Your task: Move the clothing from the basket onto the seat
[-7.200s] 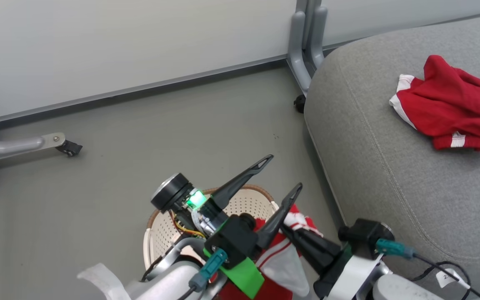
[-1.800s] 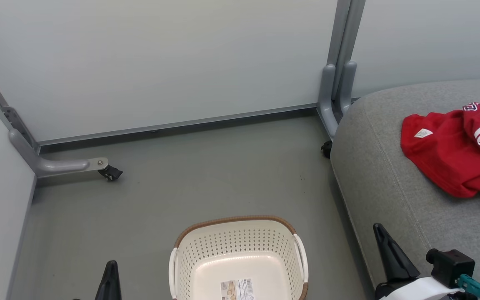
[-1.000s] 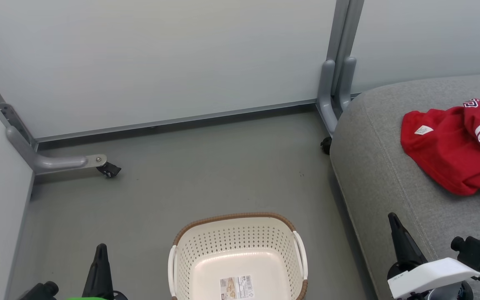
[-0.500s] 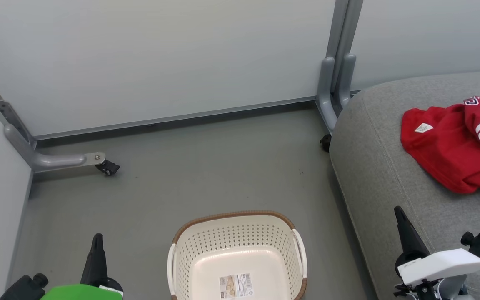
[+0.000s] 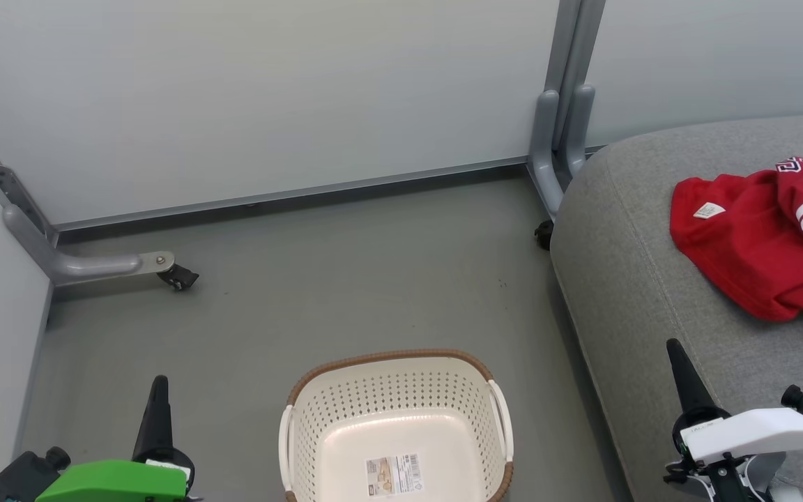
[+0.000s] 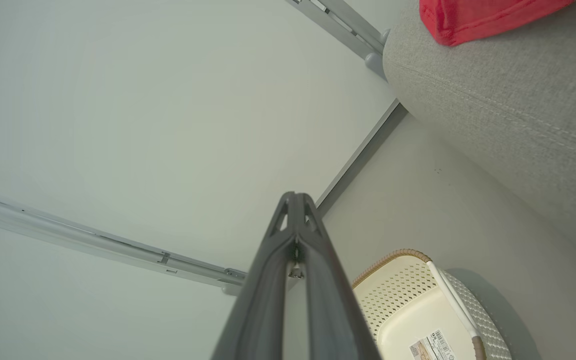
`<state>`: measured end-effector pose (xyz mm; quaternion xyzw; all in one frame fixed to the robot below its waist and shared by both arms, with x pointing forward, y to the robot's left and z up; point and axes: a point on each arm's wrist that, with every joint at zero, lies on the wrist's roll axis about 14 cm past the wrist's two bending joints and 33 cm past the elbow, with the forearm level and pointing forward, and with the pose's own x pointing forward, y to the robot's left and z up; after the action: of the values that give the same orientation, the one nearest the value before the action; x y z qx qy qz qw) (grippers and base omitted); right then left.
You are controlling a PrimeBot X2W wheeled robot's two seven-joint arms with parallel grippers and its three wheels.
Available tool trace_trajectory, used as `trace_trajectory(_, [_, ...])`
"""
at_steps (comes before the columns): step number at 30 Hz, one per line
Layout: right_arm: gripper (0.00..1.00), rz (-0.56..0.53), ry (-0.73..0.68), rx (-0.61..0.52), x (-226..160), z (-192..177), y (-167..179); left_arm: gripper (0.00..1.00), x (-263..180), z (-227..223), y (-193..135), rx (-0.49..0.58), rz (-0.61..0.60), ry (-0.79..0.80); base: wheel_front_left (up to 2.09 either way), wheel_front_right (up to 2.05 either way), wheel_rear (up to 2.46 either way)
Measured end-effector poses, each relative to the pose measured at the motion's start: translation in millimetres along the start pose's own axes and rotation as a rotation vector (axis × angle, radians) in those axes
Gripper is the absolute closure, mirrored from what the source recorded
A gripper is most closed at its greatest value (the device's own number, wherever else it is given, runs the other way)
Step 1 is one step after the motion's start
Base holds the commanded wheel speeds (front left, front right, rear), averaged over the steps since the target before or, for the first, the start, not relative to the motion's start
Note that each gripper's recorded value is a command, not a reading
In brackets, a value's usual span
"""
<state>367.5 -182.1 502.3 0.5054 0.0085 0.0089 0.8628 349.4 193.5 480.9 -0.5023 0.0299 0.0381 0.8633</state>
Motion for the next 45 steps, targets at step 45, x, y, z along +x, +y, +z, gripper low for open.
trace_trajectory(45, [1.00,-0.016,-0.015,0.390,15,13,-6,1.00,27,12,-14,-0.395,-0.054,0.014,0.00,0.00,0.00])
